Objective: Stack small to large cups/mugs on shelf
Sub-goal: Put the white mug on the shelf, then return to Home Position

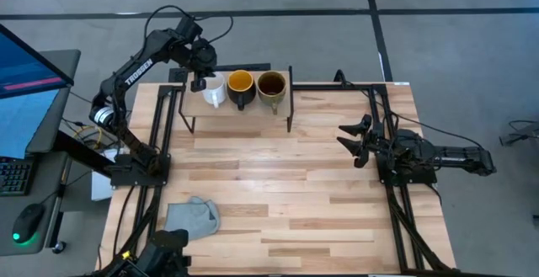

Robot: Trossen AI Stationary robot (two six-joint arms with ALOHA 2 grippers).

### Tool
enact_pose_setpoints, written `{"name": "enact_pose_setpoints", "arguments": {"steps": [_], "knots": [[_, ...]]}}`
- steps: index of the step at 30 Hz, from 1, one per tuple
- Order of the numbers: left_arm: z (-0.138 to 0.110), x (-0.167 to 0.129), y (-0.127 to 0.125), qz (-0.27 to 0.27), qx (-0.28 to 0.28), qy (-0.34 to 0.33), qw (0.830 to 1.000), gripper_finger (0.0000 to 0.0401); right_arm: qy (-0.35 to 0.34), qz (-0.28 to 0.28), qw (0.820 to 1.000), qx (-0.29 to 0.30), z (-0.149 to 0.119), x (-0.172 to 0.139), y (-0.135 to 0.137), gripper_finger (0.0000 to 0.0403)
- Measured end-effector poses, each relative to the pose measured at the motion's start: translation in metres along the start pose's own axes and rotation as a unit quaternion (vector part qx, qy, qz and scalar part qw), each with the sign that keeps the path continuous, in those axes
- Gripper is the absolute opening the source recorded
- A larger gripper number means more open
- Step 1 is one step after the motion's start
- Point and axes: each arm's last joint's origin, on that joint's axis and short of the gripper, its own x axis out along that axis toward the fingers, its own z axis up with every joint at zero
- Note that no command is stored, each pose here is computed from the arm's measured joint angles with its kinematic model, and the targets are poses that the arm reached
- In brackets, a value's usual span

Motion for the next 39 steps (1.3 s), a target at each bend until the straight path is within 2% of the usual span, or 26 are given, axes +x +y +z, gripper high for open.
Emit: {"name": "enact_pose_setpoints", "arguments": {"steps": [9,21,39], "knots": [[0.0,-0.0001,0.0001,0.001,0.003,0.001,1.0,0.003,0.0,0.0,1.0,0.0,0.0,0.0,0.0,0.0244],[-0.0031,0.0026,-0.0019,-0.008,0.013,0.023,1.0,0.0072,0.0,0.0,1.0,0.0,0.0,0.0,0.0,0.0244],[-0.002,0.0005,-0.0015,-0.003,0.015,0.019,1.0,0.0074,0.0,0.0,1.0,0.0,0.0,0.0,0.0,0.0244]]}}
